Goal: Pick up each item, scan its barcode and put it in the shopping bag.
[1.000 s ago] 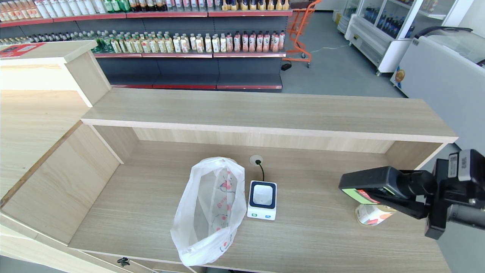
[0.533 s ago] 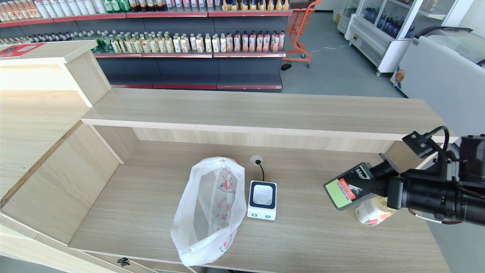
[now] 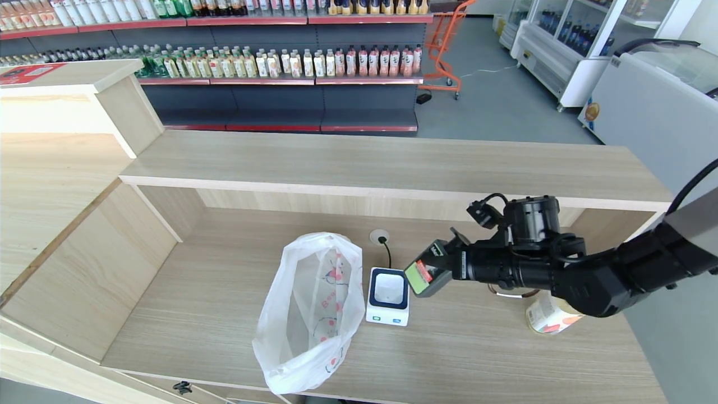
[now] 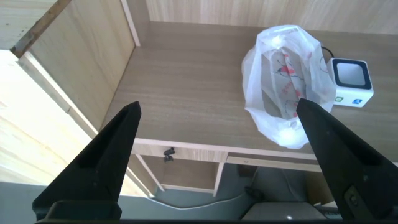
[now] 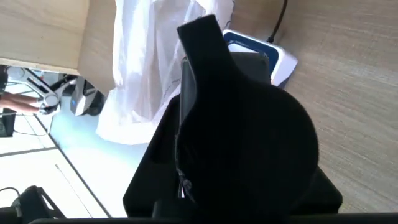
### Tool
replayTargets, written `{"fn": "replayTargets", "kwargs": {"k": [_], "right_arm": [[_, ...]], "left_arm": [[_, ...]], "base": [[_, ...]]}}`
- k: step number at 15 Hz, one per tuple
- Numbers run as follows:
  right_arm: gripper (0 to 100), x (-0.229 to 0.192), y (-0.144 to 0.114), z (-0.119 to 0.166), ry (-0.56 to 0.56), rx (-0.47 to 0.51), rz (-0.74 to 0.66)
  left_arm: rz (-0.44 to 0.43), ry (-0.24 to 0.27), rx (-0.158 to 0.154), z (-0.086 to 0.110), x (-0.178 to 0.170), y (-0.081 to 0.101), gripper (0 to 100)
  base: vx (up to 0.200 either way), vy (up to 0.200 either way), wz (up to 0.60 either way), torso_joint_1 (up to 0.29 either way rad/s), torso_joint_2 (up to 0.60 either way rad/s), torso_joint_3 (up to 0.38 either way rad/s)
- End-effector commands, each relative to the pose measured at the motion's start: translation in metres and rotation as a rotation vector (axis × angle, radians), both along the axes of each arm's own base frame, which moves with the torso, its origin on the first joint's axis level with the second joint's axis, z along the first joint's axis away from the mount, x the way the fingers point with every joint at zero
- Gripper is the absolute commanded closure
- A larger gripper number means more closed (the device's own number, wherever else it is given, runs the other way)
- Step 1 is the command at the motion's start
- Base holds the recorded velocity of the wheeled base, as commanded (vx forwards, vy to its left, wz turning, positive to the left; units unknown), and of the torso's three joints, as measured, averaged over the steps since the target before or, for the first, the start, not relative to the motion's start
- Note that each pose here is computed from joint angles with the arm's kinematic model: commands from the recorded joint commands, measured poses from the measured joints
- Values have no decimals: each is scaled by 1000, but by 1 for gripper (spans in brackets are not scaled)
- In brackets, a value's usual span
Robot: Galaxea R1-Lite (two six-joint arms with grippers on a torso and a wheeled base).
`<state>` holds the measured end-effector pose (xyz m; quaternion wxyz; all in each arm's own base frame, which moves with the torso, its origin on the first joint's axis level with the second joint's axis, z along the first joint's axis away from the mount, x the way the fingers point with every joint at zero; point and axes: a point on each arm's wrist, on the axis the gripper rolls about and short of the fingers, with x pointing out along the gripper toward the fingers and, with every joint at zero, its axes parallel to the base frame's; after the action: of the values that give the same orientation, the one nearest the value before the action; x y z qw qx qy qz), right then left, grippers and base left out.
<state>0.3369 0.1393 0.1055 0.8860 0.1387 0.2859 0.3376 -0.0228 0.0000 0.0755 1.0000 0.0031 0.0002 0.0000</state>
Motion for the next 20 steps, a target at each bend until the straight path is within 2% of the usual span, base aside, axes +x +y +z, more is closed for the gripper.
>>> {"fn": "replayTargets", "kwargs": {"k": [1,5,11,17,20], "right_arm": [[100,10,31,-38,54,-51,60],[100,15,44,-67,-4,-174,121],[100,45,58,-67,-76,-146,116],[100,50,60,-84,-58,-194,62],[100,50,60,-76,-70,-178,56]], "left_arm": [[0,1,0,0,0,0,0],[0,1,0,0,0,0,0],[0,1,0,0,0,0,0],[0,1,0,0,0,0,0],[0,1,0,0,0,0,0]], "base": [[0,0,0,0,0,0],[0,0,0,0,0,0],[0,0,0,0,0,0],[0,0,0,0,0,0],[0,0,0,0,0,0]]}}
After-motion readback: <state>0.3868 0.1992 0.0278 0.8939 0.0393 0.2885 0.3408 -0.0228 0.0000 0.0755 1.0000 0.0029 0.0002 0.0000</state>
